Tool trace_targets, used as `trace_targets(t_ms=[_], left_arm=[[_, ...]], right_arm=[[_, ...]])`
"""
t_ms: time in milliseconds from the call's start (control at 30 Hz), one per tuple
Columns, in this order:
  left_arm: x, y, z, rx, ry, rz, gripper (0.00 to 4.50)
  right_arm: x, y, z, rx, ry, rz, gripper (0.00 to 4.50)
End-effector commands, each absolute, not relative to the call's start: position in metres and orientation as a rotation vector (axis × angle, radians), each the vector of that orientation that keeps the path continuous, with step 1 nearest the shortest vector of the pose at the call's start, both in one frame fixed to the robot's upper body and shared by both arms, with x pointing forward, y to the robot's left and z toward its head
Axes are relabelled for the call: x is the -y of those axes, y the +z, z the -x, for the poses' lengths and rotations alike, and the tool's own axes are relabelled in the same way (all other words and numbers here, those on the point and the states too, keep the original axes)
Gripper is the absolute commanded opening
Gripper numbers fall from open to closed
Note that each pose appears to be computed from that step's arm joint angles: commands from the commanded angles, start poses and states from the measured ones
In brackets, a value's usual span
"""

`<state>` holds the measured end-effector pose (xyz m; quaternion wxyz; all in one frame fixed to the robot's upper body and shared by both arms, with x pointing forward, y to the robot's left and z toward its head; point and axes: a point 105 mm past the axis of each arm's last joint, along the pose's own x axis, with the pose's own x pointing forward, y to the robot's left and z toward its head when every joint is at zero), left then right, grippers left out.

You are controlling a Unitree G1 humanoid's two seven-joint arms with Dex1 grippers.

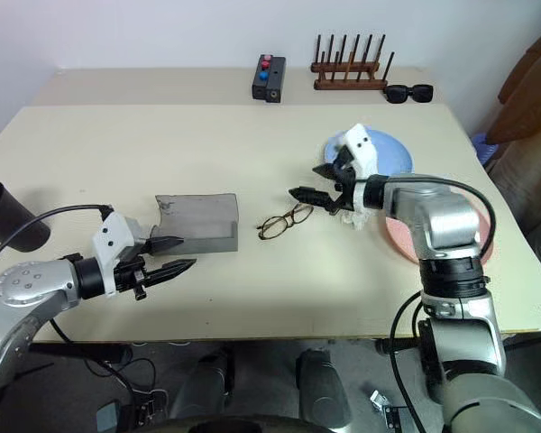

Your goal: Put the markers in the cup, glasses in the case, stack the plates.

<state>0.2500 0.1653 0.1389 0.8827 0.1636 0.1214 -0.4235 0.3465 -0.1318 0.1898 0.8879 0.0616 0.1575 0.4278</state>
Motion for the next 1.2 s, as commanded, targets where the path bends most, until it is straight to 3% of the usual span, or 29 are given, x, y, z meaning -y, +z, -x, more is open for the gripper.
trace_targets(t_ms=[33, 233, 467, 967, 1067, 1200], left_arm=[[-0.164, 0.149, -0.249, -0.202, -0.883, -0.359, 2.4], [-0.16, 0.15, -0.251, -0.197, -0.902, -0.361, 2.4], [-0.16, 0.152, -0.252, -0.196, -0.908, -0.366, 2.4], [-0.164, 0.153, -0.247, -0.208, -0.892, -0.376, 2.4], [-0.165, 0.153, -0.247, -0.21, -0.892, -0.377, 2.4], [-0.165, 0.153, -0.248, -0.211, -0.893, -0.378, 2.4]], right_arm=[[0.127, 0.179, -0.319, -0.454, 0.87, -0.384, 4.43], [0.118, 0.147, -0.309, -0.53, 0.8, -0.645, 4.43], [0.101, 0.112, -0.318, -0.655, 0.607, -0.866, 4.43], [0.082, 0.101, -0.322, -0.766, 0.45, -1.007, 4.43], [0.08, 0.099, -0.323, -0.779, 0.416, -1.031, 3.63], [0.077, 0.101, -0.326, -0.786, 0.394, -1.071, 1.58]])
